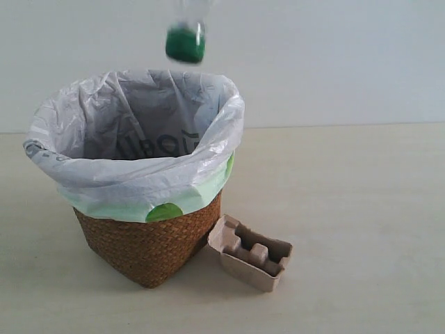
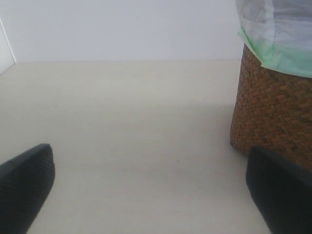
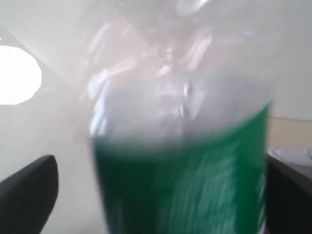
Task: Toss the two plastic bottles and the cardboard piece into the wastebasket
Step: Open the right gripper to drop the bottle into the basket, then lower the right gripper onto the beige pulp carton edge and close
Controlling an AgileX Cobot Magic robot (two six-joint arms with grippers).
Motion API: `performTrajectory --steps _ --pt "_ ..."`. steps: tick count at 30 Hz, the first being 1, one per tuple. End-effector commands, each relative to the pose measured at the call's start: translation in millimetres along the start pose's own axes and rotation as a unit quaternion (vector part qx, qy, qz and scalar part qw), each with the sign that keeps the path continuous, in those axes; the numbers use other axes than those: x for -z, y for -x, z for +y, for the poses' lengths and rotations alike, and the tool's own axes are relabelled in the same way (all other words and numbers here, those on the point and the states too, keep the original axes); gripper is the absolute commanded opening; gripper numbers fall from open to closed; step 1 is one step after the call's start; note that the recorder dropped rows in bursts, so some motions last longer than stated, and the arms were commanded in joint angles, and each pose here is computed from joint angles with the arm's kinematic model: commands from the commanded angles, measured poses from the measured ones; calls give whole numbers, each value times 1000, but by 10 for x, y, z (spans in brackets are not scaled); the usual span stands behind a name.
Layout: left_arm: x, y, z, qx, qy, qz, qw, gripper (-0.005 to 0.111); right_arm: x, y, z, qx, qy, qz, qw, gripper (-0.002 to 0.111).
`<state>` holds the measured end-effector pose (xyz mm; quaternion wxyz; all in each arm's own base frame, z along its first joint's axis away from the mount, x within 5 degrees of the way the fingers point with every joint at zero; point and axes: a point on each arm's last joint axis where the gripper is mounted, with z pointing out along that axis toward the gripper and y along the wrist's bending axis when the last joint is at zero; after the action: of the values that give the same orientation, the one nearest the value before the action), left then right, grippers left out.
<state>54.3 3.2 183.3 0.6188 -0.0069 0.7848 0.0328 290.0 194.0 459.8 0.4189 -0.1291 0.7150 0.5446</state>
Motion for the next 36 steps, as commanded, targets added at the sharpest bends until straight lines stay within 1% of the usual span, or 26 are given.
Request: performTrajectory --steps 1,2,4,6,9,14,17,21,22,24,26,29,31,35,36 --pt "6 21 -3 5 -3 -7 1000 108 -44 -66 -242 -11 -81 36 996 95" --pt "6 21 -3 5 -3 -7 1000 108 -67 -94 -277 -22 -84 47 995 90" --pt "6 21 -3 5 -3 -7 1000 108 -98 -139 -336 -23 -87 68 994 80" --pt "6 21 -3 5 -3 -7 1000 108 -91 -161 -396 3 -112 83 990 74" --pt "6 21 -3 5 -3 -7 1000 108 3 -129 -538 12 -176 90 980 75" --pt "6 21 -3 5 -3 -7 1000 108 251 -31 -676 28 -252 95 963 75" --pt "6 21 -3 5 -3 -7 1000 108 468 12 -831 30 -327 115 937 75" --pt "6 21 -3 5 -3 -7 1000 108 782 1 -1107 30 -438 174 881 74" --pt "6 21 -3 5 -3 -7 1000 108 892 -54 -1233 24 -475 196 858 74" --pt "6 21 -3 5 -3 -7 1000 108 965 -165 -1361 23 -499 229 835 74" --pt "6 21 -3 5 -3 -7 1000 108 963 -329 -1487 15 -502 250 828 74" --pt "6 21 -3 5 -3 -7 1000 108 922 -627 -1679 1 -479 268 836 74" --pt "6 21 -3 5 -3 -7 1000 108 869 -843 -1777 -7 -458 271 846 74" --pt "6 21 -3 5 -3 -7 1000 108 700 -1119 -1788 16 -440 283 852 74" --pt "6 21 -3 5 -3 -7 1000 108 575 -1226 -1764 22 -426 303 852 74"
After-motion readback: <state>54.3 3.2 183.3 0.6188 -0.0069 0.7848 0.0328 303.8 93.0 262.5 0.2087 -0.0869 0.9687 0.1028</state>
